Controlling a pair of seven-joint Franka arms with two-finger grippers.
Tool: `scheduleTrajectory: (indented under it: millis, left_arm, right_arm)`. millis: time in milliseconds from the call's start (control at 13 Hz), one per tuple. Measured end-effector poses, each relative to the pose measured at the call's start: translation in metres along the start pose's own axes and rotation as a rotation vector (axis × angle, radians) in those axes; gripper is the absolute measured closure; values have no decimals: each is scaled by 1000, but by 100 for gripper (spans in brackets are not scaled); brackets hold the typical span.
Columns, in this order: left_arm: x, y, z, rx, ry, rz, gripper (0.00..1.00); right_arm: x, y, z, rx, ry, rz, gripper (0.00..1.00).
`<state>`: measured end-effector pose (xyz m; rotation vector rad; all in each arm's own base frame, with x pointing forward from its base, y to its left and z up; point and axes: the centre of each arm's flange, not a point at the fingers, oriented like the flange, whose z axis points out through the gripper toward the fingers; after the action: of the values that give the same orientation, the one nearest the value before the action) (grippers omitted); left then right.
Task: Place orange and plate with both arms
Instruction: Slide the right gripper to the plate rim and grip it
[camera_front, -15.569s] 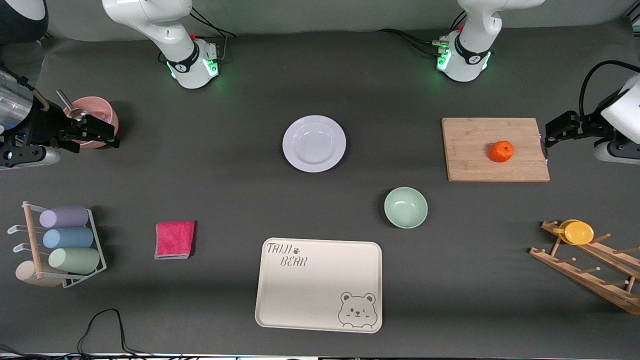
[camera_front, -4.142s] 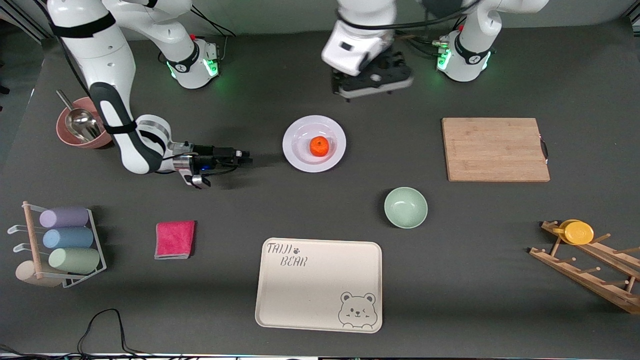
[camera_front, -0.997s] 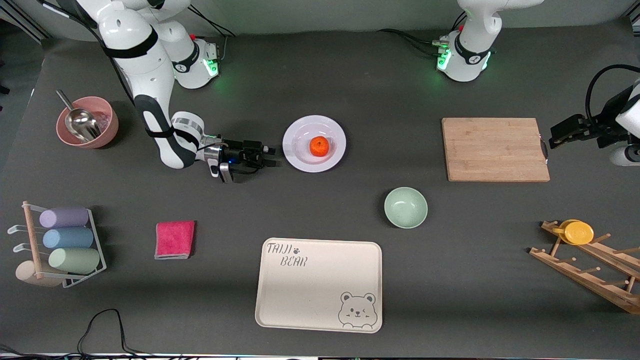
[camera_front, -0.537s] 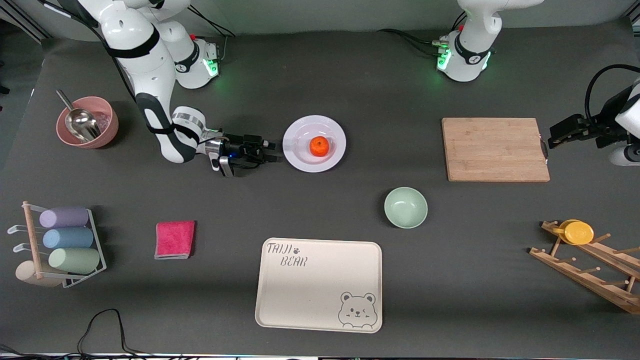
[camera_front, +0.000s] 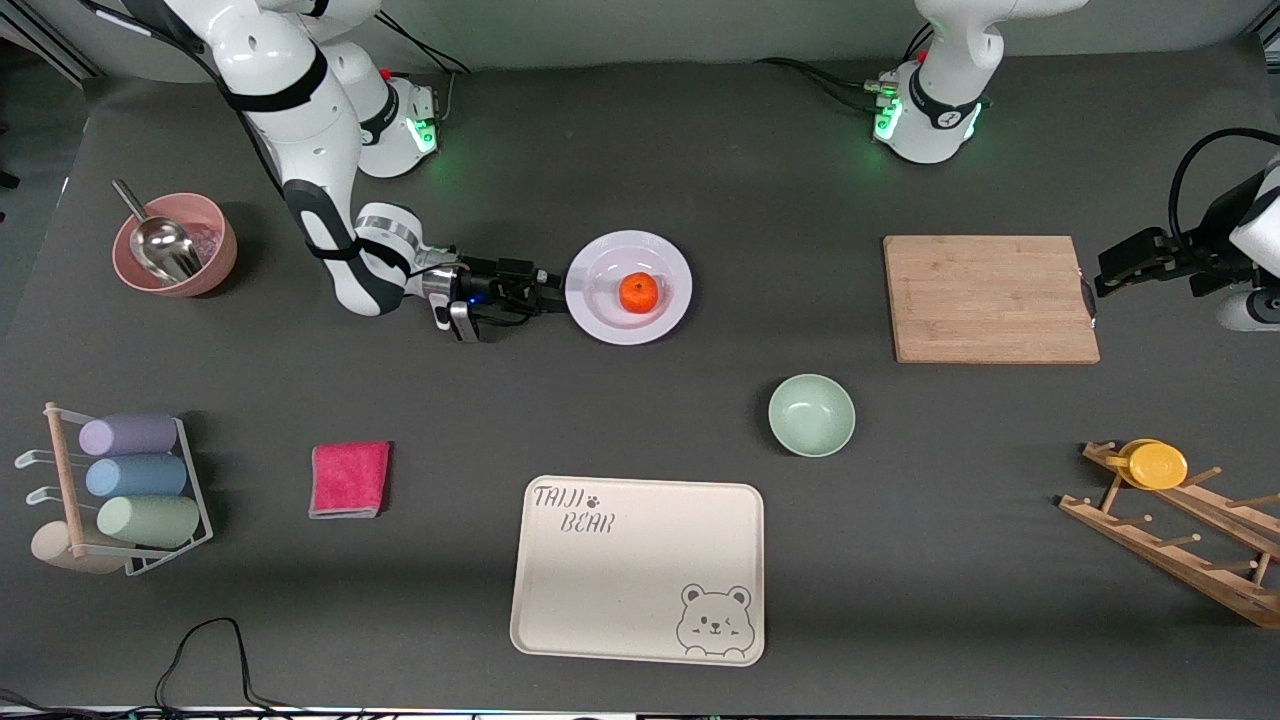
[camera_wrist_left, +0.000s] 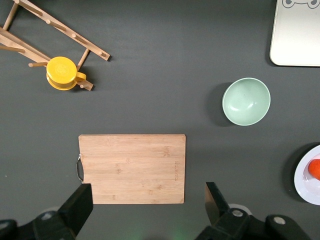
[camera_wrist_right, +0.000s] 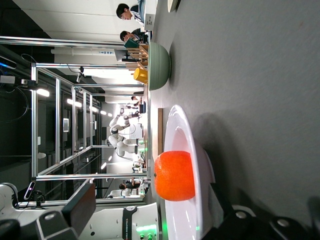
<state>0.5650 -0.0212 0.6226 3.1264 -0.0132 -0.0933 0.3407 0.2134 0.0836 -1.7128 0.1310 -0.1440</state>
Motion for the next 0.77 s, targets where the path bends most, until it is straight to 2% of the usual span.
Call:
scheduleTrajectory:
  millis: [307, 537, 690, 767]
  left_arm:
    - [0, 0, 2, 0, -7, 2, 0]
    - [0, 0, 3, 0, -8, 2, 0]
    - [0, -1, 4, 0, -10, 1, 0]
    - [0, -1, 4, 0, -9, 0, 0]
  right_arm:
    - [-8, -6, 15, -43, 0, -15, 0]
    - [-8, -6, 15, -56, -2, -20, 4]
    - [-8, -4, 13, -71, -1, -25, 26]
    - [-8, -4, 13, -73, -2, -35, 26]
